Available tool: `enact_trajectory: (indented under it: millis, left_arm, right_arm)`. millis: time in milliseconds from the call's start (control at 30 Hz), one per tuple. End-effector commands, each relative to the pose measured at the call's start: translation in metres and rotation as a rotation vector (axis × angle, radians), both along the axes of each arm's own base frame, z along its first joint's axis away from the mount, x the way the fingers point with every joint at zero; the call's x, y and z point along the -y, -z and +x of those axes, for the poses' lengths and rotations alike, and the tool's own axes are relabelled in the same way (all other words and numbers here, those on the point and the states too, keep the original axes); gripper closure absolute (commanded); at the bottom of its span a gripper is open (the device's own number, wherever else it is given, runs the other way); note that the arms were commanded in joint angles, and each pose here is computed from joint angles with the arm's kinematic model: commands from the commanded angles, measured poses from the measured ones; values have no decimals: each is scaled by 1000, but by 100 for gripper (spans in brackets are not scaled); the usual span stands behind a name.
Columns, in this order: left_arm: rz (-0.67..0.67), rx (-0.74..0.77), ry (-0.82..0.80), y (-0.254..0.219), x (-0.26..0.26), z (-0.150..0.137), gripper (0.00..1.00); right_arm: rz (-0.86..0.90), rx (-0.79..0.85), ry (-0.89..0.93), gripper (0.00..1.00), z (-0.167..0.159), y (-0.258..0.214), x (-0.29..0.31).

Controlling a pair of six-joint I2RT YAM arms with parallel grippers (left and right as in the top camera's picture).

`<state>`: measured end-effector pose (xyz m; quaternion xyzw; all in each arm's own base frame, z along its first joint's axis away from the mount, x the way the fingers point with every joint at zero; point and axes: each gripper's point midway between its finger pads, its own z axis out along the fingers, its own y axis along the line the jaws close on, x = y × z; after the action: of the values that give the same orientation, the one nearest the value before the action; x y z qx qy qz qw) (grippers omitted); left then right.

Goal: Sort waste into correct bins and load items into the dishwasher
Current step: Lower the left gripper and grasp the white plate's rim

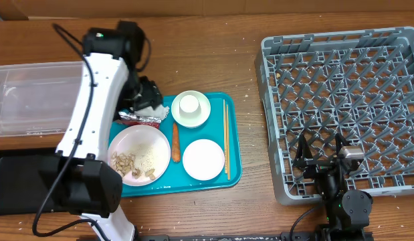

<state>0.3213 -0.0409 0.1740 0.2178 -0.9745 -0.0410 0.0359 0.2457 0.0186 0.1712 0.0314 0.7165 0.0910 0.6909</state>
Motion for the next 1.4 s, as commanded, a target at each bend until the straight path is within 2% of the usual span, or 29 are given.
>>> enact_trajectory:
  millis: [0, 233, 467, 833, 933, 1200, 1367]
  left_arm:
    - [46, -49, 17, 14, 10, -11, 8]
    - [87, -99, -11, 48, 8, -22, 10]
    - [11, -56, 37, 93, 20, -13, 12]
    - [-68, 3, 35, 150, 32, -13, 23]
    - [-68, 1, 35, 160, 31, -18, 28]
    - [-67, 46, 56, 167, 31, -9, 28]
    - [-67, 49, 57, 167, 31, -9, 32]
  right_arm:
    - [-3, 5, -2, 0, 0, 2, -1]
    - [-3, 5, -2, 0, 0, 2, -1]
    - [-3, 5, -2, 0, 0, 2, -1]
    - [-3, 5, -2, 0, 0, 2, -1]
    - [-3, 5, -2, 0, 0, 2, -1]
    - [-3, 5, -2, 0, 0, 2, -1]
    - [-3, 5, -2, 0, 0, 2, -1]
